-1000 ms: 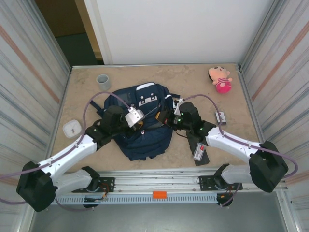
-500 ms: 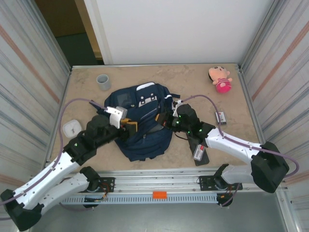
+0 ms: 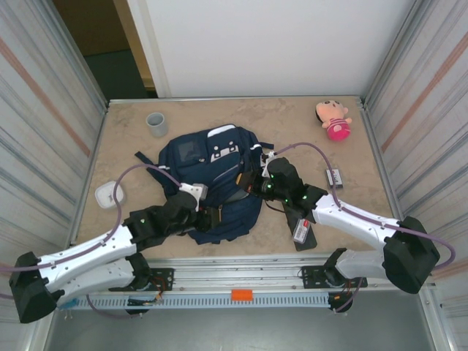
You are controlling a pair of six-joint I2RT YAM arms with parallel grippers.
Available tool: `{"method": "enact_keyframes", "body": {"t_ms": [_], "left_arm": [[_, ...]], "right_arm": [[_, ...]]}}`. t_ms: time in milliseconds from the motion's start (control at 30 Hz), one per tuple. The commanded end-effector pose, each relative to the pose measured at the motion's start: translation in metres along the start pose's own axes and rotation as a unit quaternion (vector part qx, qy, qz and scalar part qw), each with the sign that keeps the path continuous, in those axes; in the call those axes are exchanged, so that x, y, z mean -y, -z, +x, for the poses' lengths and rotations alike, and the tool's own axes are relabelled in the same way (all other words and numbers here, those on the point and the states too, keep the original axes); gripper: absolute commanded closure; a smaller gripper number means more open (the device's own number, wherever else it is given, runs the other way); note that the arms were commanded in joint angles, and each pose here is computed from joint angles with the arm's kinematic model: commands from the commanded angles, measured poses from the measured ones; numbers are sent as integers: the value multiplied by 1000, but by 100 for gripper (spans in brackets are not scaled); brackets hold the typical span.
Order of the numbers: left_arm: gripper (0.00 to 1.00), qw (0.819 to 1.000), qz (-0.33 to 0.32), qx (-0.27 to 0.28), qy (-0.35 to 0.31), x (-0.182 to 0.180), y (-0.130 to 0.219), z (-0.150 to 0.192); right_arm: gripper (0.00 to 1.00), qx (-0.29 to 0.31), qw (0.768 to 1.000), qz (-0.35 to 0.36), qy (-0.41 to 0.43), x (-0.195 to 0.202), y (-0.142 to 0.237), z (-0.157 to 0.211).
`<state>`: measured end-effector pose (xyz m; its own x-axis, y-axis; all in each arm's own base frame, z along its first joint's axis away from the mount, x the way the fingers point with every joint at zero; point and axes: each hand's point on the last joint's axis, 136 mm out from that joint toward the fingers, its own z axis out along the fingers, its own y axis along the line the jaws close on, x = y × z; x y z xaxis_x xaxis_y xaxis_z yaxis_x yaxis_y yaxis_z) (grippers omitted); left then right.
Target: Pack books, pencil case, and school supplies into a backpack
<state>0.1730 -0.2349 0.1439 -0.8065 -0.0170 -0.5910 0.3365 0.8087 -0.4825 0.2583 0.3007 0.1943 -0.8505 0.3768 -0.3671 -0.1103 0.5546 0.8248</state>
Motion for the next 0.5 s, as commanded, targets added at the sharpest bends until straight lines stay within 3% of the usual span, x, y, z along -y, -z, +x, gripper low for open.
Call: {"method": "enact_keyframes", "body": {"t_ms": [0, 167, 333, 467], "left_arm": [[59, 1000, 4, 17, 16, 6, -4, -9], [65, 1000, 11, 17, 7, 11, -15, -10], [88, 998, -46, 33, 2, -9, -15, -15], [99, 996, -85, 35, -3, -29, -8, -10]], "right_arm": [[100, 43, 997, -57, 39, -46, 16, -22], [100, 38, 997, -61, 42, -50, 15, -21], [100, 34, 996, -65, 47, -53, 17, -21], [100, 36, 997, -55, 52, -48, 25, -28]]}}
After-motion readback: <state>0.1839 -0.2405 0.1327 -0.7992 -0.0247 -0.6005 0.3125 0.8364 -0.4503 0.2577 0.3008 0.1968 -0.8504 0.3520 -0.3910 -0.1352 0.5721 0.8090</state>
